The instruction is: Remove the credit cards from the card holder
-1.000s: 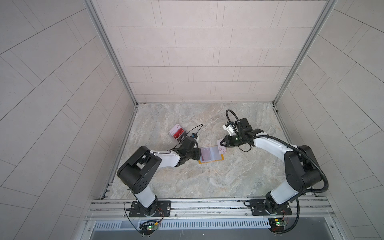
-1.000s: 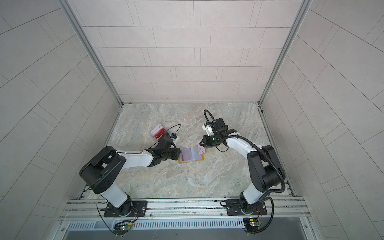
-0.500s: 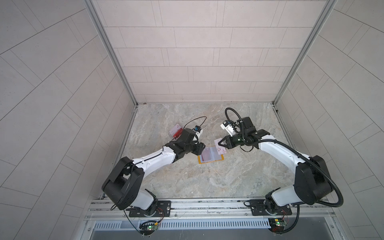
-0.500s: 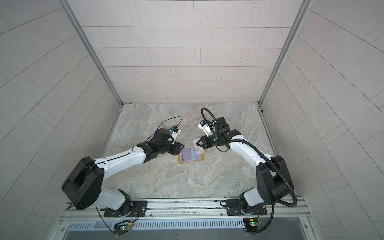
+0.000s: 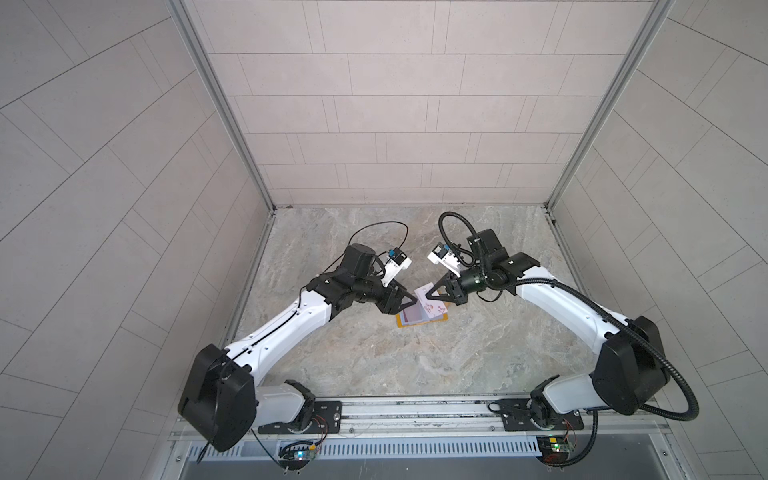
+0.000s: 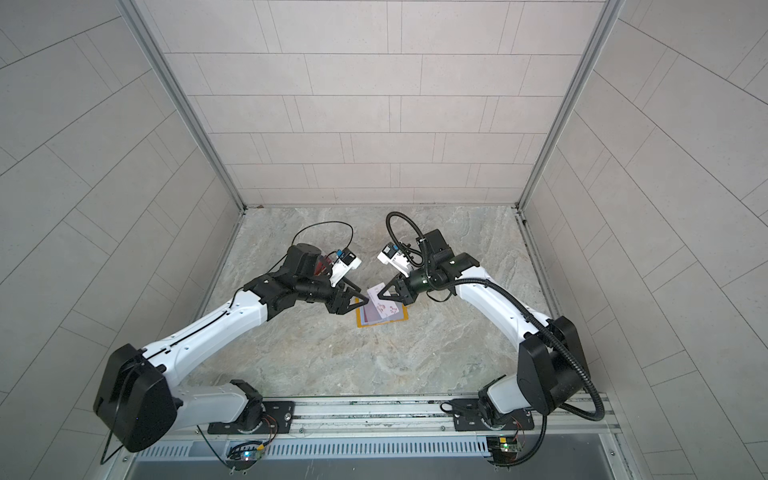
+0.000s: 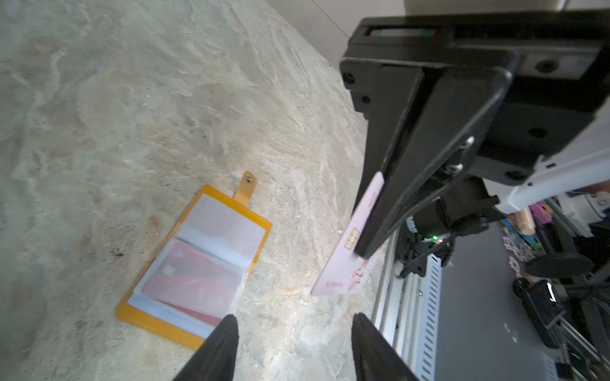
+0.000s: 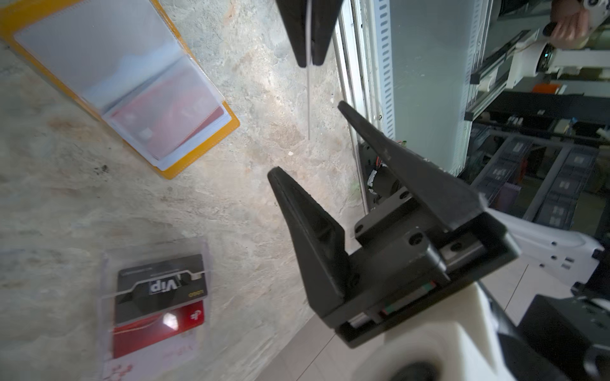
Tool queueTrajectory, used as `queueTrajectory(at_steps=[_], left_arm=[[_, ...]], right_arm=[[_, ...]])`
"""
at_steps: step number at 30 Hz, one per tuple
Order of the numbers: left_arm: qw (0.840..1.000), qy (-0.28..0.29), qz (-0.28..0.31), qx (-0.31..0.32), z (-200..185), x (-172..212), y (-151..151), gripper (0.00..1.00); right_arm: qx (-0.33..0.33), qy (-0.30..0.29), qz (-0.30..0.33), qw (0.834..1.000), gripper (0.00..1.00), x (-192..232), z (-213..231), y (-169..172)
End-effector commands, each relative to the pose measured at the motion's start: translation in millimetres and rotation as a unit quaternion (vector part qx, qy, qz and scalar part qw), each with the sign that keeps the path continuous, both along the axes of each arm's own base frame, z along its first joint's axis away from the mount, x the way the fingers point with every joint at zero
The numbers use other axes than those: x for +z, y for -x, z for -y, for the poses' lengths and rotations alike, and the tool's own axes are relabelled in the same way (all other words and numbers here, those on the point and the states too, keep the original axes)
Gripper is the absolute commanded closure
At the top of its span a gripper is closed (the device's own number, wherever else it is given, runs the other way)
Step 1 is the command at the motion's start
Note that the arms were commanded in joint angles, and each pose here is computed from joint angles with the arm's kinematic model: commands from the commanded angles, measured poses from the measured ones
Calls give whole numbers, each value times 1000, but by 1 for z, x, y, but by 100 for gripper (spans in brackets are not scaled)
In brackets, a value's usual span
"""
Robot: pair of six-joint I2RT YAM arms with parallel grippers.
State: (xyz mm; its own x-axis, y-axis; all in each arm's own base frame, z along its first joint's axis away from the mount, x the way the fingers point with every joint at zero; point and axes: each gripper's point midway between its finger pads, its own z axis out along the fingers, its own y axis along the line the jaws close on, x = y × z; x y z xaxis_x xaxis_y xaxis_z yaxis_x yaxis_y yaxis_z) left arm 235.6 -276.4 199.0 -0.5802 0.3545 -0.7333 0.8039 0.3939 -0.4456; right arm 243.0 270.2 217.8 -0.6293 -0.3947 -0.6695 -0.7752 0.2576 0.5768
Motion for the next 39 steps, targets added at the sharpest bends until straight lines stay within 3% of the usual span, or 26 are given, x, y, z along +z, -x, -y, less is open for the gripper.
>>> queueTrajectory(at_steps=[1,16,26,35,39], left_arm=[[997,41,4,-61,4,22,21,45],[993,65,-20,-97,11,37,26,72],[991,67,-30,-107,14,34,31,72],[989,77,-31,-125,17,37,39,89],[988,78,-34,-128,17,36,40,91]], right_arm=[[66,-28,17,997,100,12,0,25],[111,-20,13,994,100,4,-13,43],[119,-20,23,992,100,11,-18,41],[127,-15,18,992,100,8,-23,40],[126,-16,23,992,100,10,-22,40]])
